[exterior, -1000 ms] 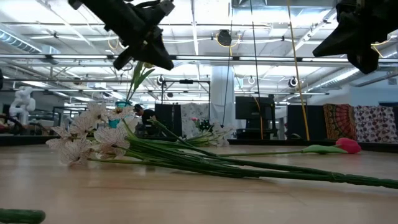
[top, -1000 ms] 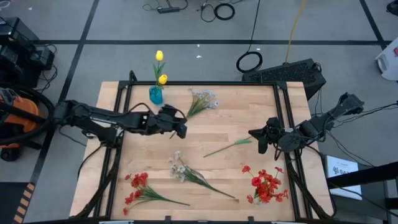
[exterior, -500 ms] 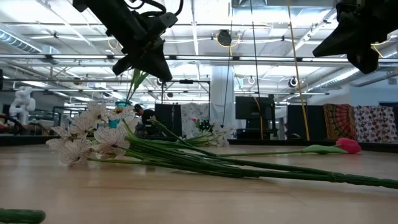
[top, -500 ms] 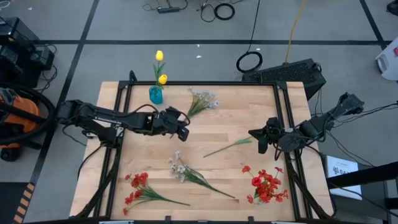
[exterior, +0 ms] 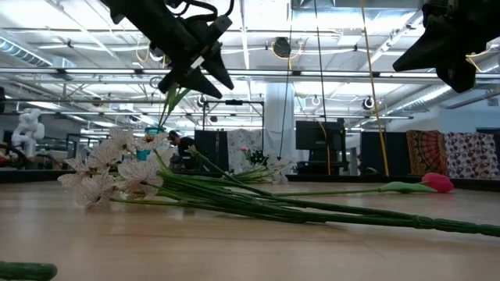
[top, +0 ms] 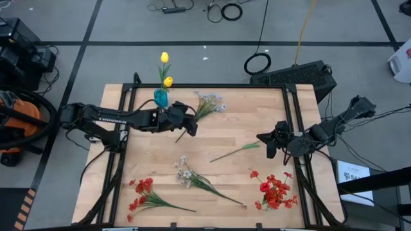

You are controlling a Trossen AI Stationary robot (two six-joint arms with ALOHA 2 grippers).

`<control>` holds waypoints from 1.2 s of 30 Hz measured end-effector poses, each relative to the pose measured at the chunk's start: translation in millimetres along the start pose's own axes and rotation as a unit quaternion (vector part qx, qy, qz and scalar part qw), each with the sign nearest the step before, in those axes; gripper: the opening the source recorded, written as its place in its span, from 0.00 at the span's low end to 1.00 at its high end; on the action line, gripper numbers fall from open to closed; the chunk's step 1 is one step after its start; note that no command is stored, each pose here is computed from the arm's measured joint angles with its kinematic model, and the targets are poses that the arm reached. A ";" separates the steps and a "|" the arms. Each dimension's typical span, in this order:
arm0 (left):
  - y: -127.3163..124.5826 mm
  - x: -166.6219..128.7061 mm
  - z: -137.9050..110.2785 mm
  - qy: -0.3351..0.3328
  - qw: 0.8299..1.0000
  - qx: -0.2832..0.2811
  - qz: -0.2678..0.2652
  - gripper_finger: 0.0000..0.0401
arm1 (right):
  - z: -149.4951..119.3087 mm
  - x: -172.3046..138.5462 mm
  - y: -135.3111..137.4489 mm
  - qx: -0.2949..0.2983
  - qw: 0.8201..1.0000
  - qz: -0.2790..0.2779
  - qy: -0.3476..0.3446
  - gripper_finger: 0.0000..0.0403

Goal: Sort flowers into vase by color
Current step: Put the top white flowers into the blue vase

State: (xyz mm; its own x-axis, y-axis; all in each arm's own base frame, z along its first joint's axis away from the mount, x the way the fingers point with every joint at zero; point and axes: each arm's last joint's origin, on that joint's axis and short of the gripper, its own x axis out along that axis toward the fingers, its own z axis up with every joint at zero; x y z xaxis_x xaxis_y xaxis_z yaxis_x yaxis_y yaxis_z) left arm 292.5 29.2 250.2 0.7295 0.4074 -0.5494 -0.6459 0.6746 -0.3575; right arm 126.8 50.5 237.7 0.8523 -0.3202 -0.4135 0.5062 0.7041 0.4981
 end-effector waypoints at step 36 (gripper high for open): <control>54.7 146.7 12.2 0.357 0.915 0.126 0.139 0.40 | 0.4 0.1 -1.8 0.013 1.000 -0.016 -0.018 0.00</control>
State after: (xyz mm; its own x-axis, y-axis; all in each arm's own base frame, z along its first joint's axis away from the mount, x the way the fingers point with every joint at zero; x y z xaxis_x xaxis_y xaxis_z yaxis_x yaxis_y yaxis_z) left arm 366.9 133.4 159.2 0.1551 0.1393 -0.9780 -0.6465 0.7629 0.0061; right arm 126.0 48.9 237.1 0.8391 -0.3658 -0.4026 0.5369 0.6758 0.5050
